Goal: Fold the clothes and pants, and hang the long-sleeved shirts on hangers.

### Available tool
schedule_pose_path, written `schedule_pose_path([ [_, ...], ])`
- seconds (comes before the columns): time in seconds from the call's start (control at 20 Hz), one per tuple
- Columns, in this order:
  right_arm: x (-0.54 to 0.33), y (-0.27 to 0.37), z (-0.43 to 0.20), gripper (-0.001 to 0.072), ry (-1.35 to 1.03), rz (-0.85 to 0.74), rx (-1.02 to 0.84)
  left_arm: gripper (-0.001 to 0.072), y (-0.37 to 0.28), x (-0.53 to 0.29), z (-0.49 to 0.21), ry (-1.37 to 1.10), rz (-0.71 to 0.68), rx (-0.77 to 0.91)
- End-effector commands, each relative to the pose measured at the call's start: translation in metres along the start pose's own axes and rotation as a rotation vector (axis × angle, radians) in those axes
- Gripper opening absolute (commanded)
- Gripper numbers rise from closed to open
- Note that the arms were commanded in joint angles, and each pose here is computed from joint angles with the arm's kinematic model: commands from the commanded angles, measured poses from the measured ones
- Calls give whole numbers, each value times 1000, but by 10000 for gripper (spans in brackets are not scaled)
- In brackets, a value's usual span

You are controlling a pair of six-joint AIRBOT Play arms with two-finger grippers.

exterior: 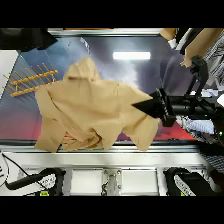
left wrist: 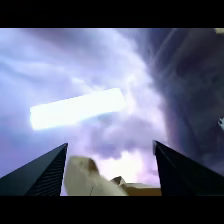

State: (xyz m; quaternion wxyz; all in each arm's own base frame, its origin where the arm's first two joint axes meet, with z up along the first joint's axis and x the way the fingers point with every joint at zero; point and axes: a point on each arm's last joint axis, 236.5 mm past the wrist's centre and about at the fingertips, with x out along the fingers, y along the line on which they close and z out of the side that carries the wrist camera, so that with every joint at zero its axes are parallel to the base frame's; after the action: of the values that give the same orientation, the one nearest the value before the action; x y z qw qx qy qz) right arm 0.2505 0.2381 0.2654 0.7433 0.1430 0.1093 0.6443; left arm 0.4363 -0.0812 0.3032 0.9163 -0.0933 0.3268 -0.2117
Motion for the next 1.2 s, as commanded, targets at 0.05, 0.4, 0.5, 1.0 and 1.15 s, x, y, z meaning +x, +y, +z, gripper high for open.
schedule_pose_path([
  [0.05,-2,-21,26,9,-107,-93,-32,568,30,-31,-16,-47,83,-75],
  [0.4,-11,-35,27,6,-112,-152,30,568,65,-16,-80,46,129,-188],
  [0.5,-27,-51,28,6,-94,-246,28,568,72,-9,-91,61,132,-215],
  [1.0,-238,-100,110,5,-157,-1150,-158,12,-5,20,-92,90,-54,-109],
  [1.15,-314,-85,126,5,-224,-1452,-171,12,-34,29,-88,74,-104,-60],
])
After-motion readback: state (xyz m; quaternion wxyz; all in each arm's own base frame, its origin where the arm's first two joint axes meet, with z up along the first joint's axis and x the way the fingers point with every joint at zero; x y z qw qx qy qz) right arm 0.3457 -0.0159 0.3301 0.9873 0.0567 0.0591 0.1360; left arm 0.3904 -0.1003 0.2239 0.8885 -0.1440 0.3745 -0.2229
